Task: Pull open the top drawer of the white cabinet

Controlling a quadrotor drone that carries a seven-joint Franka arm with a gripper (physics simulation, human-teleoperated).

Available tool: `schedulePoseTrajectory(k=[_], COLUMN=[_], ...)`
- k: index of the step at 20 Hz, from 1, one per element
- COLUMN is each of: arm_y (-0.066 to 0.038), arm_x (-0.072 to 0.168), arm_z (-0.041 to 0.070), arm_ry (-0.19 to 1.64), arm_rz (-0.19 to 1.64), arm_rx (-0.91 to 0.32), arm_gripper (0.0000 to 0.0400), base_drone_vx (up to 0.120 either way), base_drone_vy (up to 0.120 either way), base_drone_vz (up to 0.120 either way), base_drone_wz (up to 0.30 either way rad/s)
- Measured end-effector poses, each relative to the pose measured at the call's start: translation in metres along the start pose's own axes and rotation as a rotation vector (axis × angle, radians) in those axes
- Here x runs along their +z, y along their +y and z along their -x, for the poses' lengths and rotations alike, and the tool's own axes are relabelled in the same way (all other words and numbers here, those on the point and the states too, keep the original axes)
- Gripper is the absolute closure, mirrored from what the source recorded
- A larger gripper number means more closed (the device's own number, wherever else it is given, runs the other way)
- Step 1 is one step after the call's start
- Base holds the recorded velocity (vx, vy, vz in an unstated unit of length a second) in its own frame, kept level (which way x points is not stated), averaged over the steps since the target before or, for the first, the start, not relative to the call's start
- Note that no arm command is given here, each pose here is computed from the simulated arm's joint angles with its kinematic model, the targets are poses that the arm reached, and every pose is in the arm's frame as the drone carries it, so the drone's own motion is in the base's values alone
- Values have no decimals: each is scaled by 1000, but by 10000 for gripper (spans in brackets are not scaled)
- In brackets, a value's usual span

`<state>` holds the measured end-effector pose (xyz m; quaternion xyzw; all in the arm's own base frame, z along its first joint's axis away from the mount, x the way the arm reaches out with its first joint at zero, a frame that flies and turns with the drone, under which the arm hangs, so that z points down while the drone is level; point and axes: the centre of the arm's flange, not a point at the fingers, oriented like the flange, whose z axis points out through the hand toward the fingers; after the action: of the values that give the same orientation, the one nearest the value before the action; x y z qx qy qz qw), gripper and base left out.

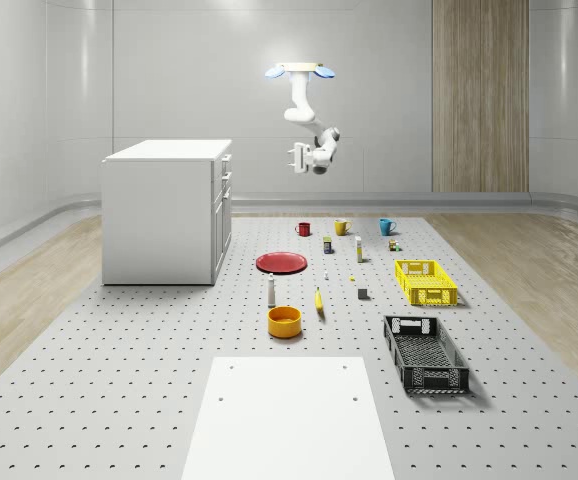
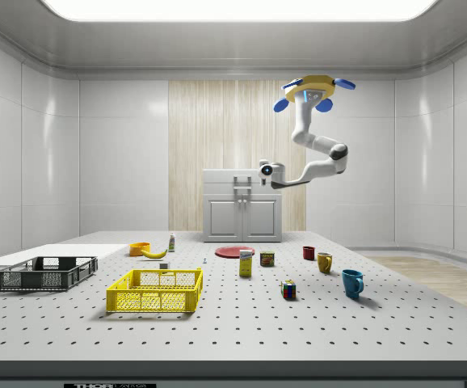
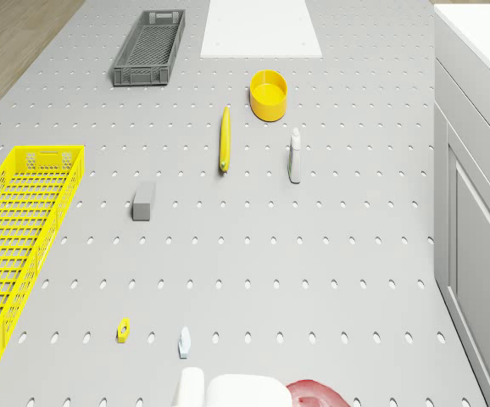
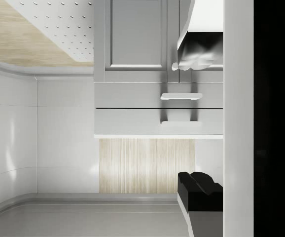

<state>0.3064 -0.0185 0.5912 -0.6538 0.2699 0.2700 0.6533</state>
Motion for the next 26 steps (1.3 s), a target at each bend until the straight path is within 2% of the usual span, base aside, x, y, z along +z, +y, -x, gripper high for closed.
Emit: schedulePoseTrajectory(k=[26], arm_y=[0], arm_x=[146], arm_z=[1], arm_ry=[-1], arm_rz=[0], arm_rx=[0], arm_gripper=[95], base_drone_vx=[0], base_drone_vy=[0], base_drone_vz=[0], base_drone_wz=[0])
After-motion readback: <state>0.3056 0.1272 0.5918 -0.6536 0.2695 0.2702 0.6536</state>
